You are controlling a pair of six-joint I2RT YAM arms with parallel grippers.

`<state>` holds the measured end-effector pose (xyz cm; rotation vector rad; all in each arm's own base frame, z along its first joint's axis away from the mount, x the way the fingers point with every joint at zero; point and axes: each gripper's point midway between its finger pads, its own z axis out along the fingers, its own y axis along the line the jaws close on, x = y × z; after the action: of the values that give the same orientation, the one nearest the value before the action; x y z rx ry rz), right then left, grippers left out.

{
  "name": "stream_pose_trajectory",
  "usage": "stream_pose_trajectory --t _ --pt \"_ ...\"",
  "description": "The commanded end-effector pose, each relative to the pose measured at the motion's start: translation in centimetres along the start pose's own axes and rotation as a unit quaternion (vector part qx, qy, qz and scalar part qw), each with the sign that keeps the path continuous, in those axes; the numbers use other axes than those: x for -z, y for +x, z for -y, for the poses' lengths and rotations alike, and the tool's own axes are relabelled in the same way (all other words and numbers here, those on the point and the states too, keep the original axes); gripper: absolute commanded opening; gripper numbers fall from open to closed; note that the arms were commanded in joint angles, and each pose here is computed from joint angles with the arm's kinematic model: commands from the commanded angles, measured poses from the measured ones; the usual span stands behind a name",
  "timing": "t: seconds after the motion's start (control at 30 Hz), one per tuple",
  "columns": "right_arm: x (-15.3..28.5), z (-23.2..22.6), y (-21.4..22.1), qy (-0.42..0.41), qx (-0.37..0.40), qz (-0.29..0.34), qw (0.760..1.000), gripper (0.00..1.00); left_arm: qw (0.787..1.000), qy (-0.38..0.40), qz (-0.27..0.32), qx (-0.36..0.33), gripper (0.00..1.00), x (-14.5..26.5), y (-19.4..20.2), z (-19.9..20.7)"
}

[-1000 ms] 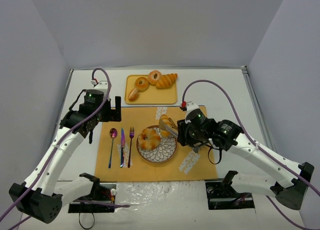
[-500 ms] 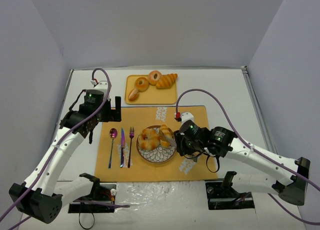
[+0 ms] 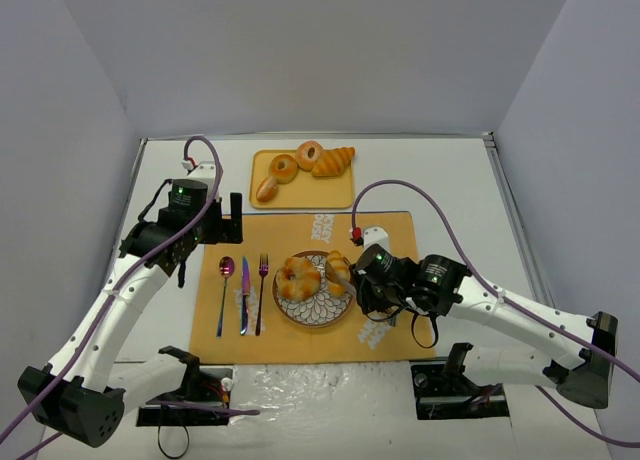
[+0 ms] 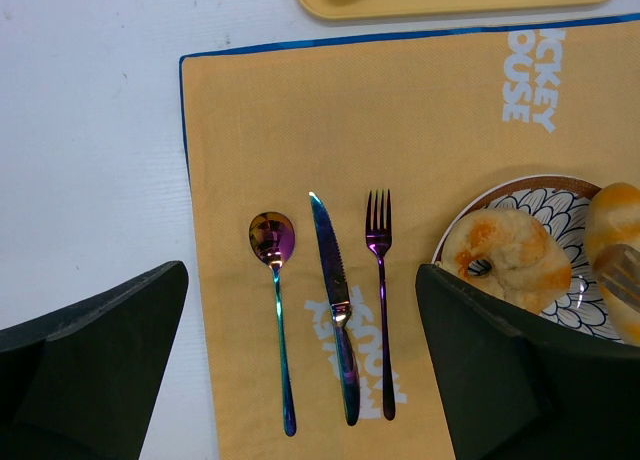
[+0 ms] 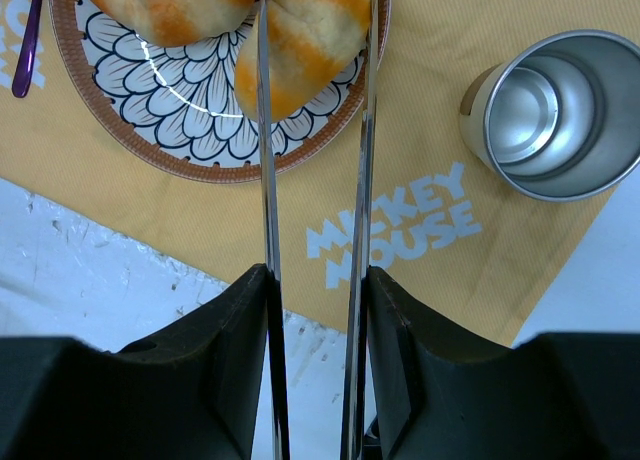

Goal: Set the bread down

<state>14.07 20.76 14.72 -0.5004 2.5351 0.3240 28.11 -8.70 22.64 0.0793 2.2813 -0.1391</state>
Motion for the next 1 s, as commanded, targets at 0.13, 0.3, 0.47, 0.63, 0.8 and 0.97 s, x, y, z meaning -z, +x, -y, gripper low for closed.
stream_pose_trajectory --t 0.13,0.3,0.47,0.63,0.8,0.97 --pt "-0.3 0.3 -0.6 0.020 0.000 0.013 1.000 0.45 1.000 0.007 0.029 0.002 0.96 0.5 -1.6 0.4" --pt "-0.2 0.4 -0.6 0.021 -0.001 0.014 1.000 0.53 1.000 0.006 0.028 0.002 0.96 0.4 -1.6 0.4" --pt "0.0 0.3 -0.8 0.019 -0.003 0.018 1.000 0.54 1.000 0.006 0.028 0.001 0.96 0.4 -1.6 0.4" --pt "0.5 0.2 -1.6 0.017 -0.009 0.031 0.999 0.54 1.000 0.006 0.028 0.001 0.96 0.4 -1.6 0.4" --pt "1.4 0.2 -2.7 0.020 -0.021 0.050 0.998 0.52 1.000 0.005 0.027 0.001 0.96 0.4 -1.5 0.3" --pt "2.5 0.5 -4.7 0.033 -0.037 0.085 0.995 0.52 1.000 0.004 0.027 0.001 0.96 0.4 -1.5 0.3"
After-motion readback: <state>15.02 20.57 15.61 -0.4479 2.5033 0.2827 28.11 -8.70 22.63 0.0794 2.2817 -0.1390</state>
